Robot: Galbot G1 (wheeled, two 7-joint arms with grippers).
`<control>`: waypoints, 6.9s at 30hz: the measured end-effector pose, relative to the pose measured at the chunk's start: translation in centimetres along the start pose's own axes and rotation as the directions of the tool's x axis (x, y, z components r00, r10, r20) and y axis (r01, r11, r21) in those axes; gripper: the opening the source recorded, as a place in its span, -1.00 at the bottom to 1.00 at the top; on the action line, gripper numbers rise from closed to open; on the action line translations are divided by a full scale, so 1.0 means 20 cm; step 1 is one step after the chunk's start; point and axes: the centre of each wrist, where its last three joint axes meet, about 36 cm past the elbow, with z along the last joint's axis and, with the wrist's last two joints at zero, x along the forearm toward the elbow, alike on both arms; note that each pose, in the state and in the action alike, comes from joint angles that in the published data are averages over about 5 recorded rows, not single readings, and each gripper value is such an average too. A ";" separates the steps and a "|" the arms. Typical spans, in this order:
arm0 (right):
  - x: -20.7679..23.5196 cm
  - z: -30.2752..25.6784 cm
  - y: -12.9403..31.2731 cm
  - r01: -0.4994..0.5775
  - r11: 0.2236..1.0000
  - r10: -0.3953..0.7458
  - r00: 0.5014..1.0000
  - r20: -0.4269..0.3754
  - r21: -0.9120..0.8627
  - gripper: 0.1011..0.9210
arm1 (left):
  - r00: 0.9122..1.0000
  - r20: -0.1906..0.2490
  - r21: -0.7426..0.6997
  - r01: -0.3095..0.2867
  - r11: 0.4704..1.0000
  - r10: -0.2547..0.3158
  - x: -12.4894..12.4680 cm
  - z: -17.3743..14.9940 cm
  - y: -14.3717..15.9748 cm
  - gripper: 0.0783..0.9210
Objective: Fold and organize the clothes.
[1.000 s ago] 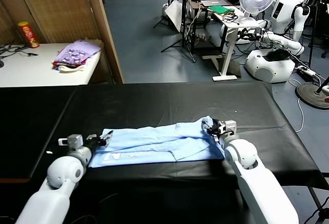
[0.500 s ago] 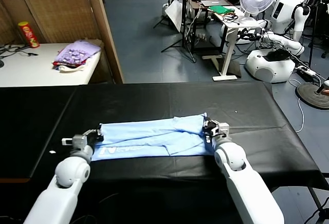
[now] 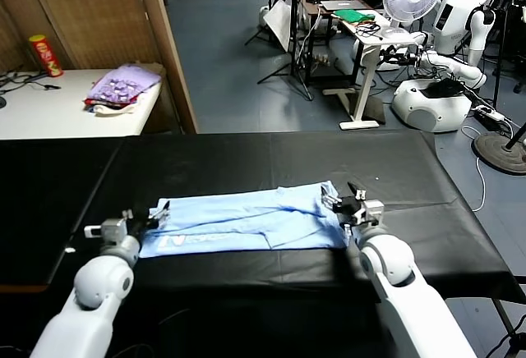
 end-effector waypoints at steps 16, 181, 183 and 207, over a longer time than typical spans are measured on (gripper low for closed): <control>0.05 -0.03 0.04 0.025 1.000 -0.025 0.999 0.030 -0.002 0.70 | 0.999 -0.050 0.115 -0.003 0.993 0.009 0.14 0.18 -0.10 -0.36; 0.12 0.01 0.53 0.263 0.963 -0.269 0.955 -0.125 -0.062 0.70 | 0.824 0.313 -0.123 -0.457 0.881 0.472 0.30 0.10 -0.78 0.06; 0.08 0.03 0.56 0.274 0.957 -0.285 0.948 -0.141 -0.090 0.70 | 0.800 0.343 -0.113 -0.485 0.867 0.492 0.30 0.09 -0.78 0.34; -0.26 0.20 0.59 0.263 0.965 -0.264 0.963 -0.055 -0.023 -0.90 | 0.835 0.389 -0.119 -0.373 0.920 0.389 0.36 0.10 -0.51 0.71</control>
